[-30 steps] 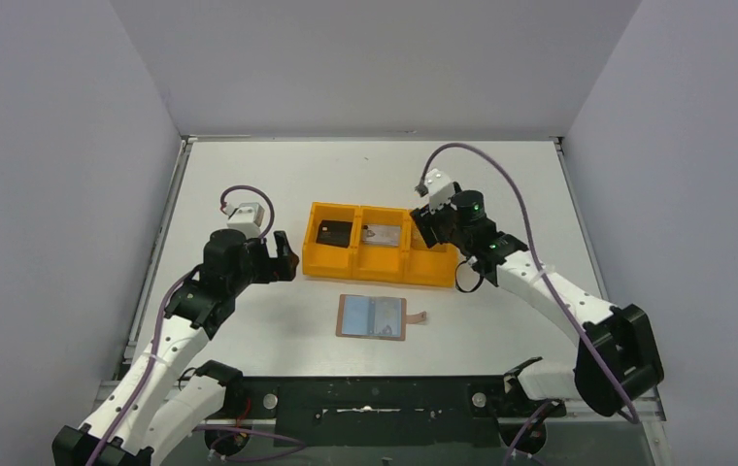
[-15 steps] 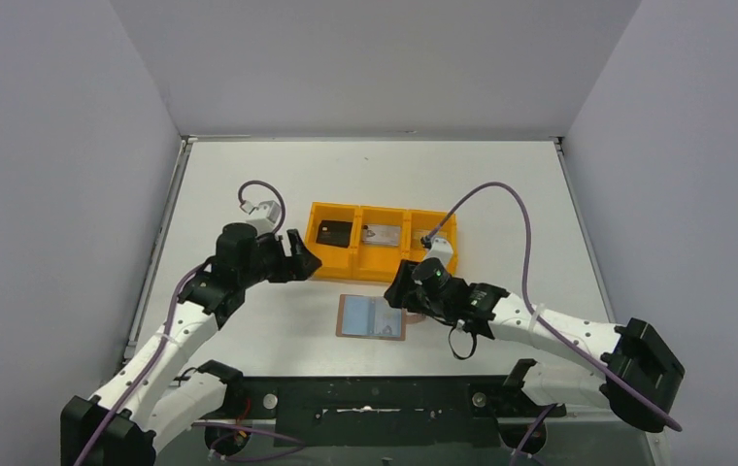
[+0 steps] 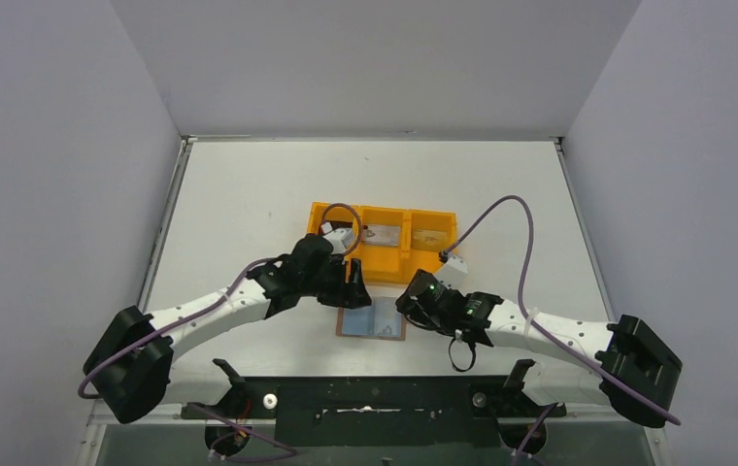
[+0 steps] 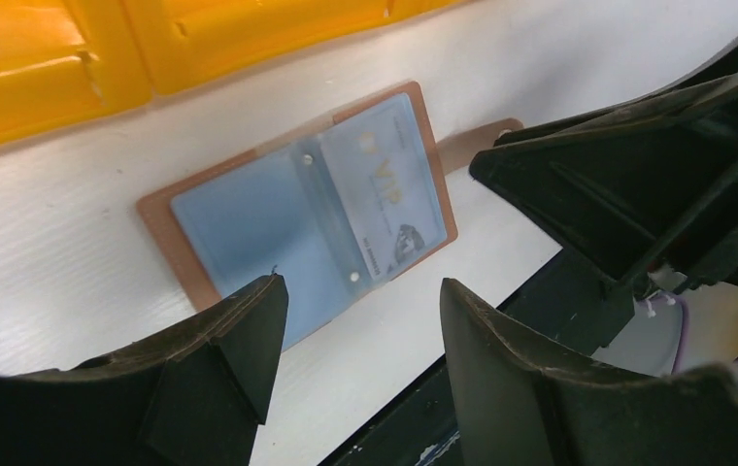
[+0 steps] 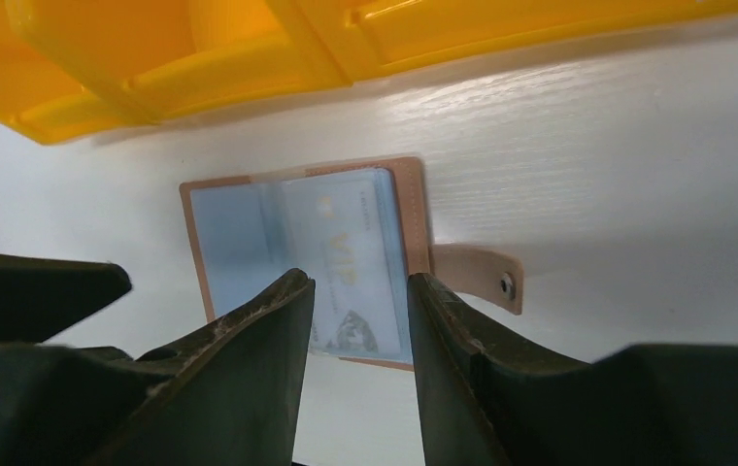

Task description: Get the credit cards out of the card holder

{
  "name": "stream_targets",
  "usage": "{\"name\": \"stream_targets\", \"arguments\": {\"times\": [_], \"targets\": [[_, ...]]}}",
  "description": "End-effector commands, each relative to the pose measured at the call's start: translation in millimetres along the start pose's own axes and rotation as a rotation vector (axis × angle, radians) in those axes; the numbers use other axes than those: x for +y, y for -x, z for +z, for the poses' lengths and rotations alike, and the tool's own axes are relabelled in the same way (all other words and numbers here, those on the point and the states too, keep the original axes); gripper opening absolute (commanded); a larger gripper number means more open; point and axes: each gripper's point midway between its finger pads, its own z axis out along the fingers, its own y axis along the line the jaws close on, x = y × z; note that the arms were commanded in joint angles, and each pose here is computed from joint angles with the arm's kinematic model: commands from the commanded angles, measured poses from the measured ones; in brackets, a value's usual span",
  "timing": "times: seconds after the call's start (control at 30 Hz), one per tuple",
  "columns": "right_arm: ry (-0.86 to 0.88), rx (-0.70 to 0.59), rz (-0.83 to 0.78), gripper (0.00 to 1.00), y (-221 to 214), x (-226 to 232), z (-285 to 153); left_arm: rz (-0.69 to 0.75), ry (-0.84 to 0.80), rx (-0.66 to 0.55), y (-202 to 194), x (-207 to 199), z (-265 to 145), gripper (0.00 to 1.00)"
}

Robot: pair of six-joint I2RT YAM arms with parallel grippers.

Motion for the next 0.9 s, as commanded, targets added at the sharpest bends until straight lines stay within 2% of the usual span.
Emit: {"name": "stream_targets", "arguments": {"times": [0.0, 0.17, 0.3, 0.4, 0.53, 0.87], "targets": [[-0.050, -0.156, 0.124, 0.41, 28, -14, -13, -0.036, -0.044, -0.041, 18, -33, 18, 0.58], [-0.070, -0.247, 0.199, 0.42, 43, -33, -30, -0.032, 0.134, 0.001, 11, -27, 40, 0.58], [-0.076, -0.302, 0.239, 0.43, 52, -46, -42, -0.019, 0.196, 0.017, 7, -31, 55, 0.58], [-0.081, -0.316, 0.251, 0.44, 54, -53, -47, 0.005, 0.229, 0.032, 2, -39, 64, 0.56], [-0.104, -0.325, 0.258, 0.44, 55, -62, -52, 0.022, 0.322, 0.082, -9, -31, 73, 0.53], [-0.111, -0.336, 0.289, 0.46, 53, -73, -54, 0.043, 0.416, 0.123, -29, -22, 81, 0.47]]}}
